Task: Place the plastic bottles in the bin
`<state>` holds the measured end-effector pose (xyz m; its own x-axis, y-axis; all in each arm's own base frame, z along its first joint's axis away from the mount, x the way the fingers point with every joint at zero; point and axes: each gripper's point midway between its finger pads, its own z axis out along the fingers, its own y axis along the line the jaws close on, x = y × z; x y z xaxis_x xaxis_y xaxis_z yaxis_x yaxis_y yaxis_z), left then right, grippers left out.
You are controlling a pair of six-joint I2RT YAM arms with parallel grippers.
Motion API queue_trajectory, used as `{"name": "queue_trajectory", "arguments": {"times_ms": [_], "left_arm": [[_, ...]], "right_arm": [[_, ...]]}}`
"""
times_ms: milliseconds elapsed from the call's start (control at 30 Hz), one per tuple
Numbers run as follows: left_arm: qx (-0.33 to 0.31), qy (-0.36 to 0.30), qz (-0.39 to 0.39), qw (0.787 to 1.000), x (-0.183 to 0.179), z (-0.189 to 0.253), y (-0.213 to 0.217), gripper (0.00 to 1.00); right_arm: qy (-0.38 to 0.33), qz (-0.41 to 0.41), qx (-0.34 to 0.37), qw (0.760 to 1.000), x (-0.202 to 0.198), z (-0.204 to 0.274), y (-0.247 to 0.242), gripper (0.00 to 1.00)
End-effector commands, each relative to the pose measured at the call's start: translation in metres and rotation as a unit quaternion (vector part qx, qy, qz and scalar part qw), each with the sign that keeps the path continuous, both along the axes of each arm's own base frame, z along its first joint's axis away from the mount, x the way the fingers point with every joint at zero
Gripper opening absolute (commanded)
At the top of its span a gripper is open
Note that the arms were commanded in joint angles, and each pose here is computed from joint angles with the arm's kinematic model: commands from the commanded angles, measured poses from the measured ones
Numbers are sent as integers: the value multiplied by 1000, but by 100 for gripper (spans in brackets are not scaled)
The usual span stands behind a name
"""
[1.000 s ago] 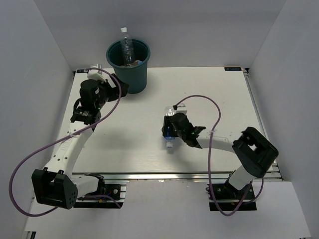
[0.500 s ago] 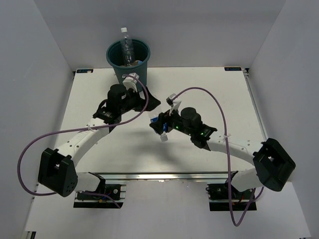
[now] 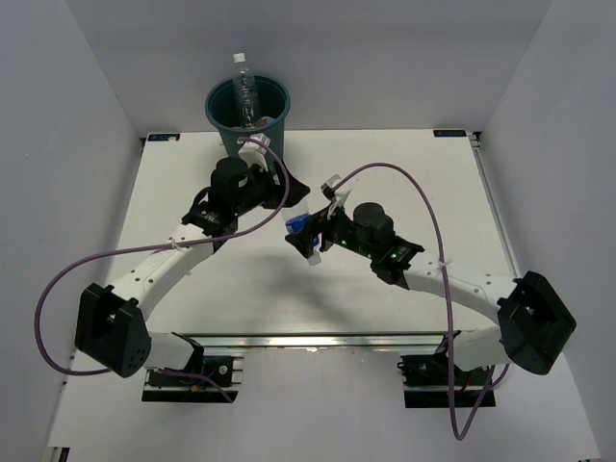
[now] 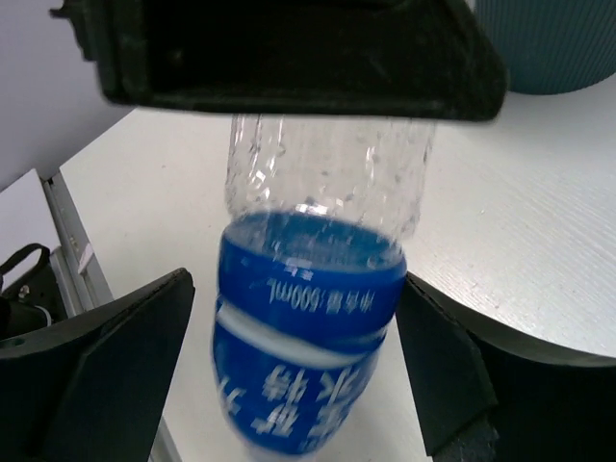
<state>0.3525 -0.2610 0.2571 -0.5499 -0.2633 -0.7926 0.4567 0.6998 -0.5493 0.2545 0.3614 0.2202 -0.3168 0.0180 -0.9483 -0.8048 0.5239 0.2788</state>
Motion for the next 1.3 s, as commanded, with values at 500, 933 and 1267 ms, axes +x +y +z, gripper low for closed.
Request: {"name": "queue_trajectory", "arguments": {"times_ms": [500, 933, 1267], "left_arm": [[-1, -175, 328, 928, 139, 174, 141, 36], [-30, -186, 491, 851, 251, 176, 240, 39], [0, -149, 436, 888, 272, 134, 216, 98]], "right_arm": [[-75, -120, -3, 990, 8, 41, -75, 89], [-53, -182, -17, 982, 35, 17, -119, 89], [-20, -212, -14, 977, 43, 3, -139, 89]]}}
